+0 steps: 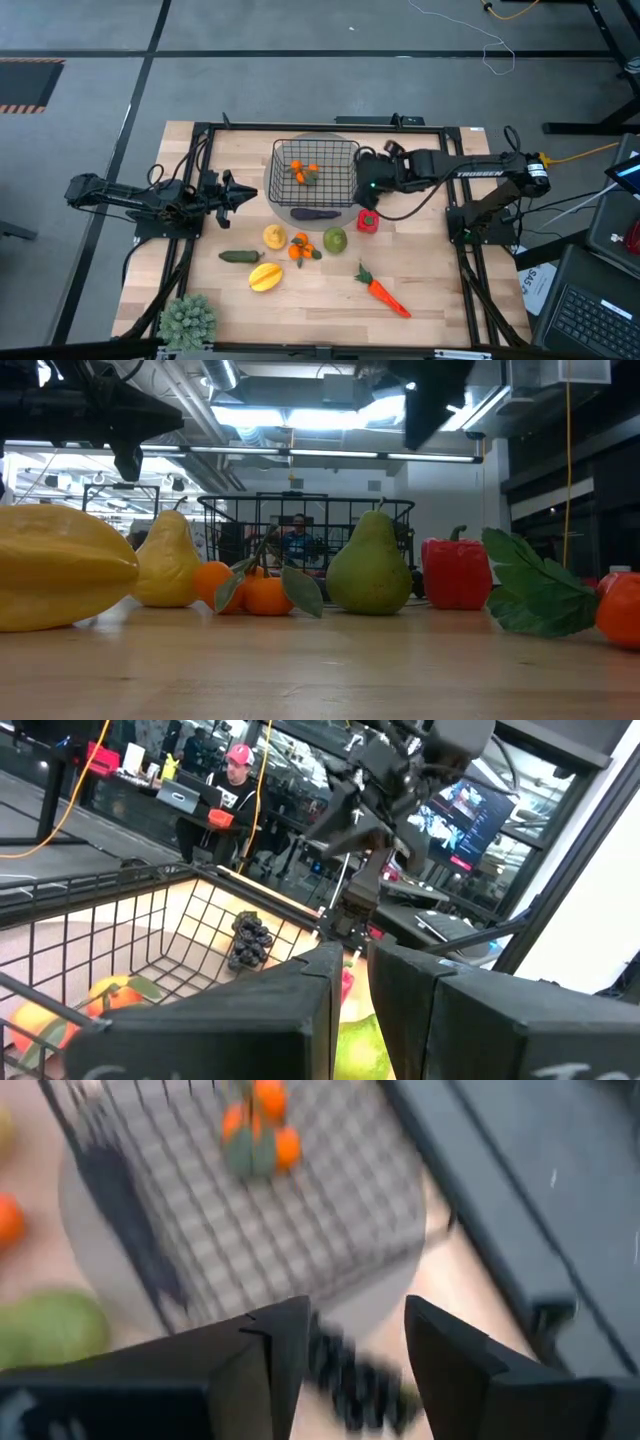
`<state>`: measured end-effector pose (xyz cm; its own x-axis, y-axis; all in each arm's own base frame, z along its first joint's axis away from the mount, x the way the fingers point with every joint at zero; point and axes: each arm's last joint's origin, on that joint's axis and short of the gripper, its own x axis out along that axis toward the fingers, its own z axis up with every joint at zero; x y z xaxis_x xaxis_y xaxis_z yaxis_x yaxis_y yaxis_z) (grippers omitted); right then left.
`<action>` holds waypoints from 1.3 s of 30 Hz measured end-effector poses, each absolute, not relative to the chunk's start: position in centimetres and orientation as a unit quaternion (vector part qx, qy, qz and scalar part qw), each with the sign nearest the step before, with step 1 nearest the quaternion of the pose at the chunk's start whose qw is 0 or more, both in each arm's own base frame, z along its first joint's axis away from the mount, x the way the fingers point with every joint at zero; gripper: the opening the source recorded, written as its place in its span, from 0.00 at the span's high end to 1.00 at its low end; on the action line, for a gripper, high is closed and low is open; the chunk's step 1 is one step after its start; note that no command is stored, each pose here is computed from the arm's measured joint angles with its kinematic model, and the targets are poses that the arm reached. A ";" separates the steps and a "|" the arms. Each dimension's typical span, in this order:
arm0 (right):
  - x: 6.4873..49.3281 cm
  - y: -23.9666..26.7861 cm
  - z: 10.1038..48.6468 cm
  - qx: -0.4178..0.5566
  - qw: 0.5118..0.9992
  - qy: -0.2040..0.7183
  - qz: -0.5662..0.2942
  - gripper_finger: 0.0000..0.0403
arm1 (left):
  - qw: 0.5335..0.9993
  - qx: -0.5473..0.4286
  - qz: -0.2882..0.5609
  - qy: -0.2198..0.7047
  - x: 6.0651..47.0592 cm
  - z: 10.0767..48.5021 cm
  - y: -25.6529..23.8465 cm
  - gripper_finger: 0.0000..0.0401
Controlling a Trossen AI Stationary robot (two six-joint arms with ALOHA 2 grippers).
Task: Build produce basket
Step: Put the red bell pepper into the wire organizer
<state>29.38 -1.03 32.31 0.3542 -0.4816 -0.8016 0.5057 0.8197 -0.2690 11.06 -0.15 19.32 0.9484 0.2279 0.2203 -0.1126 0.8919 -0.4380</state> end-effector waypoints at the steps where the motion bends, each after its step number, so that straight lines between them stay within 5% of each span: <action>1: 29.0 -1.0 32.1 0.021 0.812 0.499 -0.301 0.62 | 0.963 -0.215 0.089 -0.134 11.1 19.3 -0.1 0.90; 9: 27.5 0.4 30.3 0.115 0.760 0.582 -0.266 0.62 | 0.963 -0.215 0.089 -0.133 11.1 19.3 -0.1 0.90; 20: 28.3 3.6 24.4 0.133 0.795 0.563 -0.181 0.62 | 0.963 -0.215 0.089 -0.133 11.1 19.3 -0.2 0.90; 39: 27.8 4.2 21.2 0.152 0.805 0.522 -0.239 0.62 | 0.963 -0.215 0.089 -0.133 11.1 19.3 -0.1 0.90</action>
<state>27.81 4.17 21.18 0.3407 -0.2264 -0.9125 0.5433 0.8395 -0.0055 11.07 -0.15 19.30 0.9489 0.2280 0.2180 -0.1138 0.8920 -0.4375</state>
